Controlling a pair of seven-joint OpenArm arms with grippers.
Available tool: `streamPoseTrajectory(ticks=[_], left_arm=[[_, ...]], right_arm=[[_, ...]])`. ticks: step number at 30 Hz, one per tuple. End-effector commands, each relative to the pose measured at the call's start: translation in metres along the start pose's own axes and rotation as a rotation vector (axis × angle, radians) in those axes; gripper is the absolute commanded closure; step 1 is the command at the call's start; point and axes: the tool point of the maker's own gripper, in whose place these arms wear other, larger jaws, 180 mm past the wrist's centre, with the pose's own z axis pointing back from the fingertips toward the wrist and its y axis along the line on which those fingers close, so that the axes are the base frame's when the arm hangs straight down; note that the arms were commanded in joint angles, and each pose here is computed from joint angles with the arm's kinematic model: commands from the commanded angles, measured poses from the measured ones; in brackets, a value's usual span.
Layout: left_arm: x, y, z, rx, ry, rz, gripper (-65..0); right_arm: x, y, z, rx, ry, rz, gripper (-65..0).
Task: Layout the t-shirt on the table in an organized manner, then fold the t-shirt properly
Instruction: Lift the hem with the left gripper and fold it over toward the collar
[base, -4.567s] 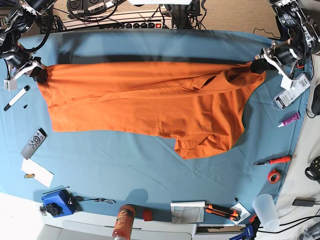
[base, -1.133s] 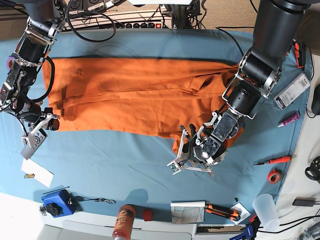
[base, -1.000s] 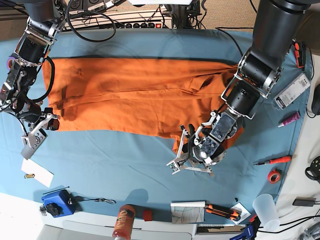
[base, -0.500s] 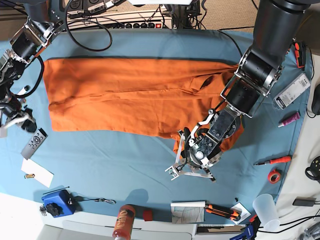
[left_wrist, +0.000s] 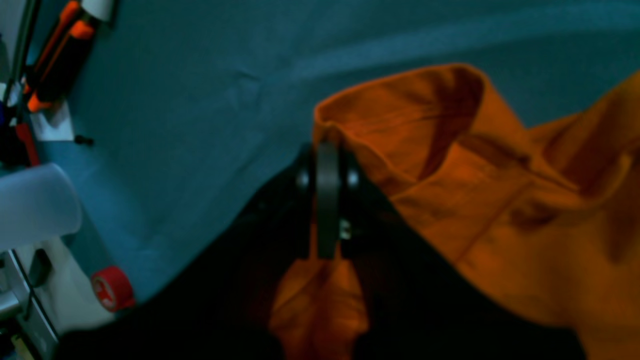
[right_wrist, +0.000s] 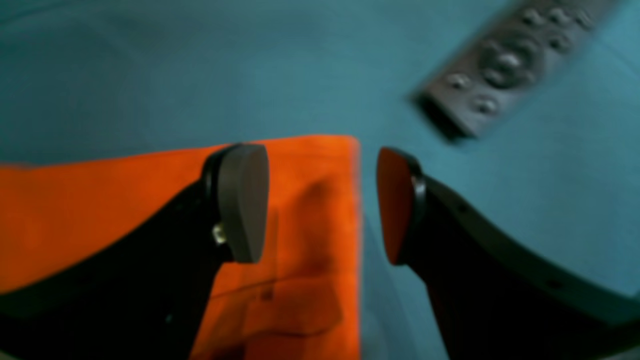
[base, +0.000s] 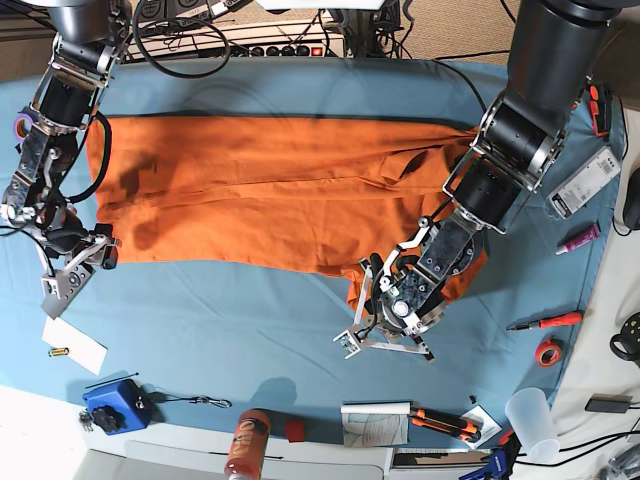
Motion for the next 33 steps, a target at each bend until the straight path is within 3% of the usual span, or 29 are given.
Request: streamPoseTrajectory(ticks=[1, 8, 11, 15, 19, 23, 27, 29, 33], left_arm=[[0.020, 0.018, 0.008, 0.040, -0.044, -0.001, 0.0], [0.020, 0.018, 0.008, 0.039, -0.045, -0.001, 0.0], [0.022, 0.016, 0.008, 0.037, -0.048, -0.001, 0.0], [0.022, 0.016, 0.008, 0.036, -0.048, -0.001, 0.0], [0.022, 0.015, 0.008, 0.035, -0.049, -0.001, 0.0], [0.021, 0.013, 0.008, 0.032, -0.049, 0.000, 0.0], [0.017, 0.008, 0.006, 0.022, -0.043, 0.001, 0.0], [0.013, 0.003, 0.004, 0.014, -0.036, 0.002, 0.0], [0.006, -0.004, 0.001, 0.003, -0.024, 0.008, 0.0]], right_arm=[[0.025, -0.009, 0.009, -0.024, -0.067, 0.017, -33.9], [0.021, -0.017, 0.005, -0.054, -0.060, 0.012, -33.9], [-0.006, -0.020, -0.007, -0.036, 0.010, -0.040, -33.9], [-0.042, -0.010, -0.021, 0.055, 0.093, -0.074, -33.9], [-0.042, 0.006, -0.021, 0.152, 0.081, -0.080, -33.6], [-0.039, 0.021, -0.016, 0.229, 0.091, -0.099, -19.4], [-0.040, 0.022, -0.014, 0.234, 0.111, -0.093, -4.8], [-0.040, 0.022, -0.014, 0.234, 0.111, -0.093, -0.6], [-0.035, 0.021, -0.014, 0.231, 0.091, -0.092, 0.0]])
